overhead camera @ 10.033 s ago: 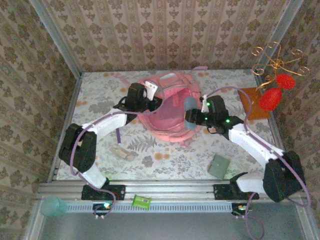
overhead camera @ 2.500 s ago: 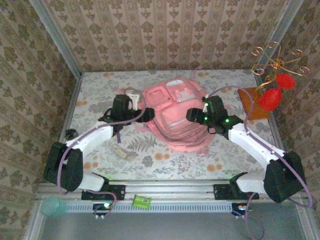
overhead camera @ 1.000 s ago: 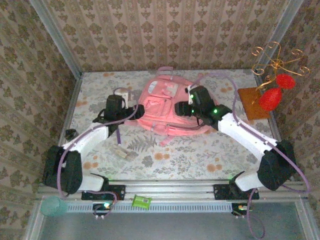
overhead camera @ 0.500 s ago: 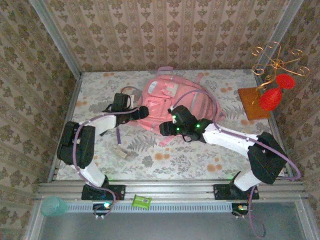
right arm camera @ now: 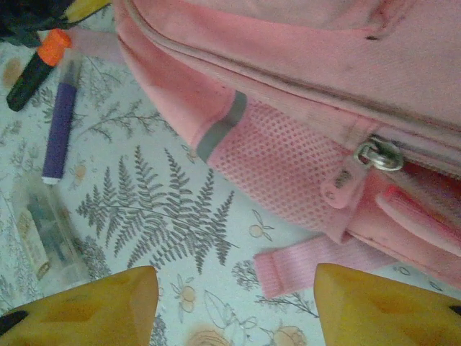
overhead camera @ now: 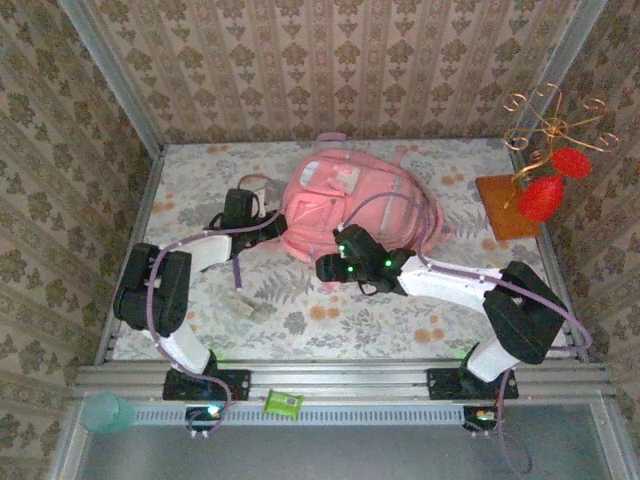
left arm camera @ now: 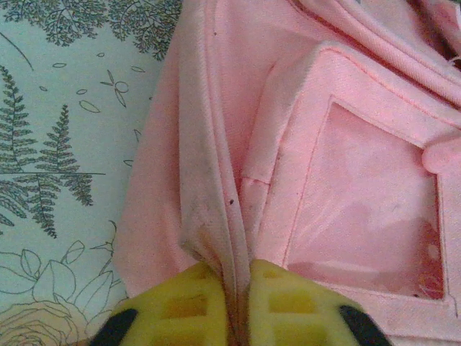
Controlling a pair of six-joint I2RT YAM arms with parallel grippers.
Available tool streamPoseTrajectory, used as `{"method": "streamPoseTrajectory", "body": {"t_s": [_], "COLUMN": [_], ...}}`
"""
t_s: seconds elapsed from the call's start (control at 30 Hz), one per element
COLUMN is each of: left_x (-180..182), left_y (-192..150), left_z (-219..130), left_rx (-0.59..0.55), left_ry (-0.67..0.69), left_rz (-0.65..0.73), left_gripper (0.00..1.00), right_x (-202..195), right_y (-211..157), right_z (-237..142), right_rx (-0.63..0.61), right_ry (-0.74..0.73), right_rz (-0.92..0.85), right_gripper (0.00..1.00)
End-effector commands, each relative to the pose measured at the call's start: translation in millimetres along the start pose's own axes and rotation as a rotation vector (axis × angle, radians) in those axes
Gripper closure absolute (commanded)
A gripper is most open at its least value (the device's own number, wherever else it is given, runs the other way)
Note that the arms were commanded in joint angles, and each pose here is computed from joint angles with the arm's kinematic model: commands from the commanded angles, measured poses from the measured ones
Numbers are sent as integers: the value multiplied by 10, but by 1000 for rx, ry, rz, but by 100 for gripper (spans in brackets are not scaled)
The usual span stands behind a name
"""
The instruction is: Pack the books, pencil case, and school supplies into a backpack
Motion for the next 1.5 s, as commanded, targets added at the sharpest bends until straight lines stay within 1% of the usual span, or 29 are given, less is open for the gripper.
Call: {"method": "streamPoseTrajectory", "body": {"t_s": [0.0,0.2,0.33,0.53,0.63,0.87,1.03,1.17,1.47], "left_x": [-49,-68,-68,-70,-71,-80,-74,-73,-74], "left_y": [-56,-44,-50,-50,-43,-30,-35,-36,-39], "left_z": [-40,-49,-44,-66,-71,-75,-69,-64,-89], "left_rx": [17,17,18,14,11,11,13,16,15], "left_ry": [-31,-41,-42,-36,-34,-32,-31,-32,-26], "left_rz": [25,34,34,40,43,47,50,51,57], "left_gripper": [100,100,100,100,100,100,100,100,100], "right_x": [75,49,-59,-117,-176,-243,-271,-273,-306], "right_y": [85,54,55,17,17,1,66,89,79], "right_z": [-40,62,136,292,339,360,394,451,514], "right_rx": [-107,-147,-175,-174,-195,-216,-240,-249,-281], "right_ry": [-4,-59,-153,-188,-221,-264,-308,-312,-313], "right_rz": [73,105,118,111,117,127,110,100,97], "right_gripper": [42,45,50,53,56,58,60,62,78]}}
Point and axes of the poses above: each hand's point on the last joint's axis, 136 mm out from that joint toward the fingers, its own z axis out along the fingers, its own x axis along the line the jaws close on, y = z × x, the point moved 8 cm from there along -z, back along the fingers
